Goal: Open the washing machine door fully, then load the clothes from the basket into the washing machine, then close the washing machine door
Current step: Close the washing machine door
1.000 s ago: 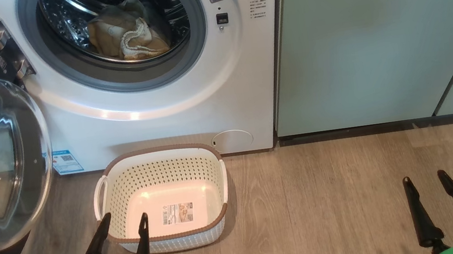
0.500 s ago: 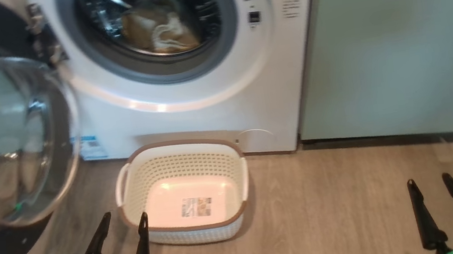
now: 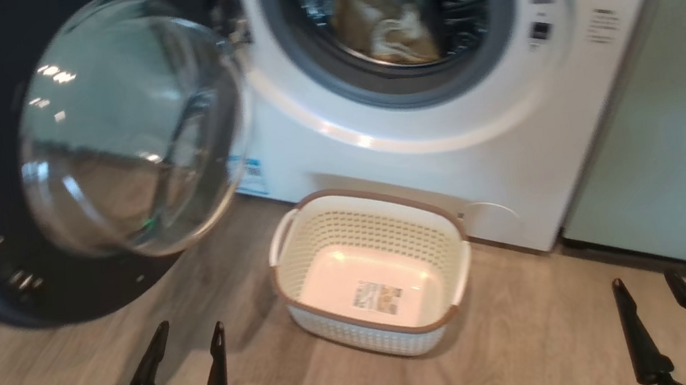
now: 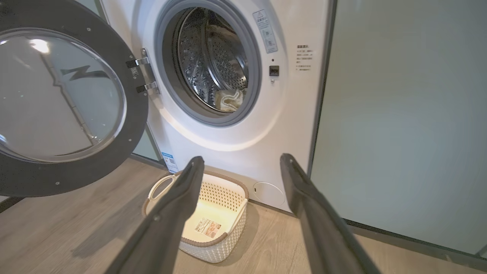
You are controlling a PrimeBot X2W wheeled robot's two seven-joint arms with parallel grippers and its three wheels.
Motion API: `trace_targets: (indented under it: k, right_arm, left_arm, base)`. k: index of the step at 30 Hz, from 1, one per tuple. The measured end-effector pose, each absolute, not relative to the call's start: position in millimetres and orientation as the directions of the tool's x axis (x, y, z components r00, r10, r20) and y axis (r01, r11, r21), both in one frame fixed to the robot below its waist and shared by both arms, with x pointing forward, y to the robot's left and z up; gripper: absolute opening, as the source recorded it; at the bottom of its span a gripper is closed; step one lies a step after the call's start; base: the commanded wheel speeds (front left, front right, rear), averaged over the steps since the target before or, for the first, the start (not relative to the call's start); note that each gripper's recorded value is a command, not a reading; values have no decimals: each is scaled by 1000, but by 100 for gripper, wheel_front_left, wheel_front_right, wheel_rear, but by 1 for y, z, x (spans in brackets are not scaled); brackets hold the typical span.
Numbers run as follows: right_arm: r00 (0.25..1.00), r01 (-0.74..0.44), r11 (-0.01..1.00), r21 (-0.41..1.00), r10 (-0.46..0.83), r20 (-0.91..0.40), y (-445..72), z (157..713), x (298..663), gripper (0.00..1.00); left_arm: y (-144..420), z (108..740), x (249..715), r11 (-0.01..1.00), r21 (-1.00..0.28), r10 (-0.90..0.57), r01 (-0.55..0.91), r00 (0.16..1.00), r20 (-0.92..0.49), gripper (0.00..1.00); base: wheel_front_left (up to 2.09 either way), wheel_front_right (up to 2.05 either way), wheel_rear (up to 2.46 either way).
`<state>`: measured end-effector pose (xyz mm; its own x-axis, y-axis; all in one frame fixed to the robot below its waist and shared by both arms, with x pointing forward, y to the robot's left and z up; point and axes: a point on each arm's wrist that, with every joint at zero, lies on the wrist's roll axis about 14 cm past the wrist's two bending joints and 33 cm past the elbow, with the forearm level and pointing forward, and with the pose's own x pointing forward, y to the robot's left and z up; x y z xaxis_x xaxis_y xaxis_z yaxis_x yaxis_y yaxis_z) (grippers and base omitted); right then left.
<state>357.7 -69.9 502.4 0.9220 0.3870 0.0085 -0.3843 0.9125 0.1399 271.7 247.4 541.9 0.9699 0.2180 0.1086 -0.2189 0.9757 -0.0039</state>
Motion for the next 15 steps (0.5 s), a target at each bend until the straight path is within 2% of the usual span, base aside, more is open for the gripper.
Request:
trace_targets:
  k: [8,15]
  right_arm:
    - [872,-487,862,138,490,17,-33,506,361,100]
    - [854,-517,845,141,519,19,-21,507,360,100]
  left_arm:
    - [272,544,242,946,-11,322,-324,939,119,100]
    - [278,546,233,936,-15,350,-351,928,127,100]
  base:
    - [0,0,0]
    - [0,0,0]
